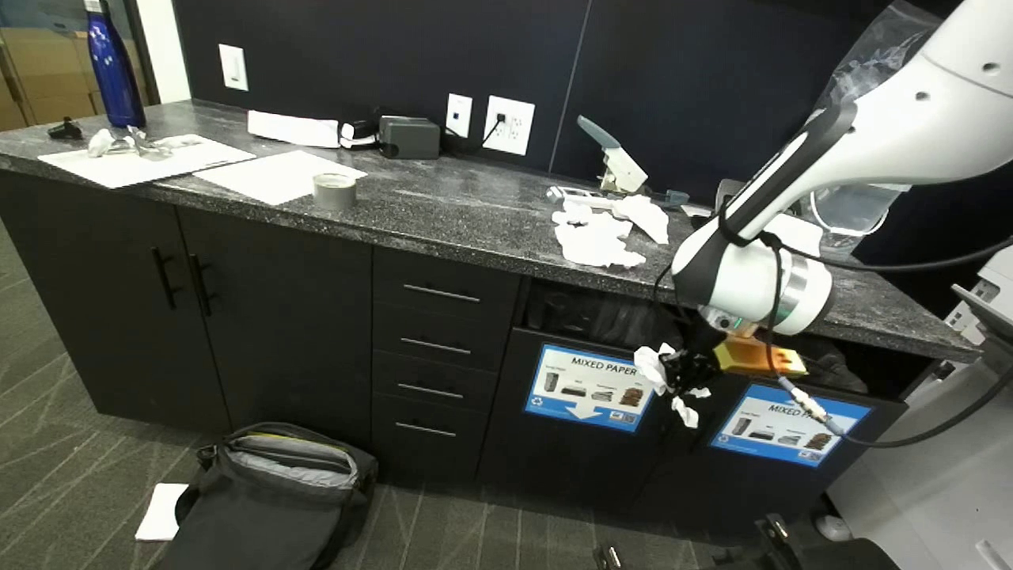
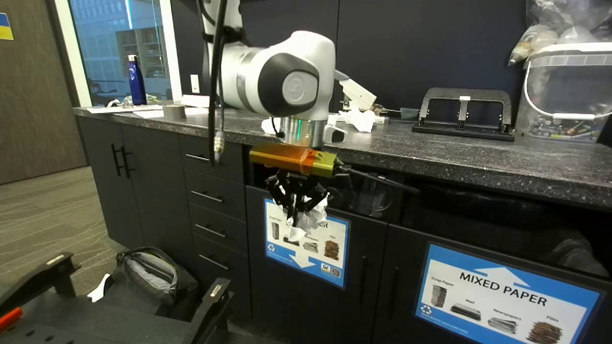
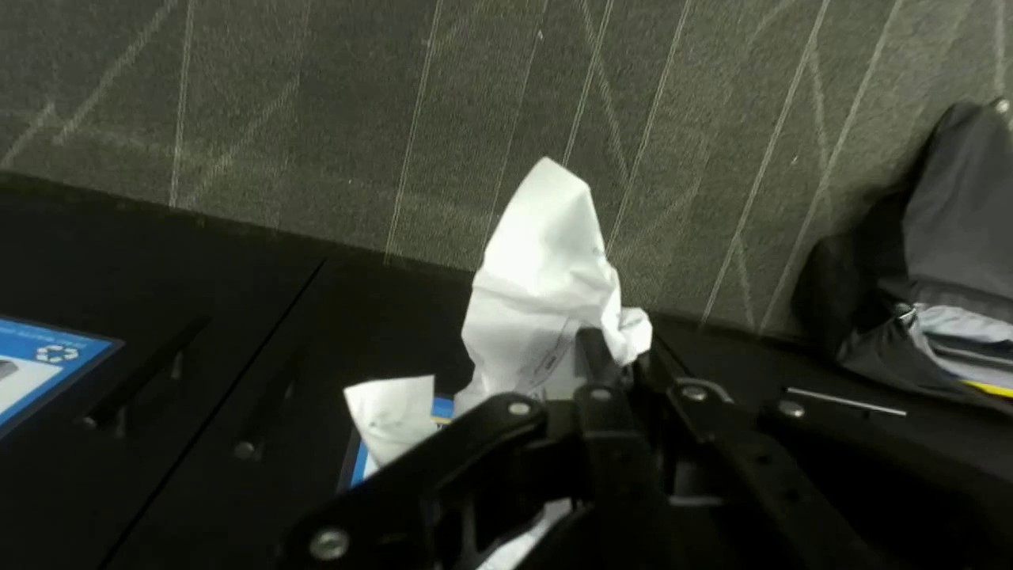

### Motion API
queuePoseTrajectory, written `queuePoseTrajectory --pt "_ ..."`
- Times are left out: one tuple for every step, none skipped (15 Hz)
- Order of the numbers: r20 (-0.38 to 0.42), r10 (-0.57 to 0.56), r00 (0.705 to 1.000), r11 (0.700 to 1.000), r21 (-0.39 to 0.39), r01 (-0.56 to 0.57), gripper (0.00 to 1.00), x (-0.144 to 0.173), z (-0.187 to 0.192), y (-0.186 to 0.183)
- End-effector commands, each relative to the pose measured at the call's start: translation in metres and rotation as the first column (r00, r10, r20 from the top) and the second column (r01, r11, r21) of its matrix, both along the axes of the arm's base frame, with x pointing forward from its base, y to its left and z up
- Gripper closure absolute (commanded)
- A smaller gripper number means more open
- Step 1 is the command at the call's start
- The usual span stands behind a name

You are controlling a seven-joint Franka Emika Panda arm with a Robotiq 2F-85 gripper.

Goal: Put all the white pieces of paper in the left bin

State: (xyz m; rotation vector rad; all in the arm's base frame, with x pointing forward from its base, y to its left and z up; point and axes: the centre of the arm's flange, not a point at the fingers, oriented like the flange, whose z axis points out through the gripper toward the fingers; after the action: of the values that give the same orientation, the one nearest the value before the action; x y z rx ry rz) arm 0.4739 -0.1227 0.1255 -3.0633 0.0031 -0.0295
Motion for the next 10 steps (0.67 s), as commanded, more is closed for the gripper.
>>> queuePoseTrajectory --pt "0.174 -0.018 0.985 0.998 -0.061 0.029 0.91 0.018 -0.025 0.023" --pt "0.234 -0.01 0.972 0.996 -0.084 0.031 0.9 0.02 -0.026 0.03" --pt "0.289 -0.005 0.957 0.995 -0.095 0.034 0.91 0.022 -0.025 0.038" --pt "0.342 0.007 0.94 0.993 -0.117 0.035 0.9 0.025 -0.024 0.045" --pt "0.393 0.021 0.919 0.991 -0.131 0.033 0.9 0.028 -0.023 0.051" --pt "0.43 0.026 0.903 0.99 -0.136 0.036 0.9 0.029 -0.026 0.055" --pt "0.463 0.028 0.886 0.99 -0.137 0.04 0.91 0.031 -0.028 0.058" --pt "0.487 0.026 0.873 0.99 -0.135 0.046 0.91 0.033 -0.029 0.06" --pt "0.51 0.028 0.86 0.989 -0.139 0.05 0.9 0.033 -0.034 0.063" --pt "0.522 0.027 0.853 0.989 -0.138 0.053 0.91 0.033 -0.037 0.065"
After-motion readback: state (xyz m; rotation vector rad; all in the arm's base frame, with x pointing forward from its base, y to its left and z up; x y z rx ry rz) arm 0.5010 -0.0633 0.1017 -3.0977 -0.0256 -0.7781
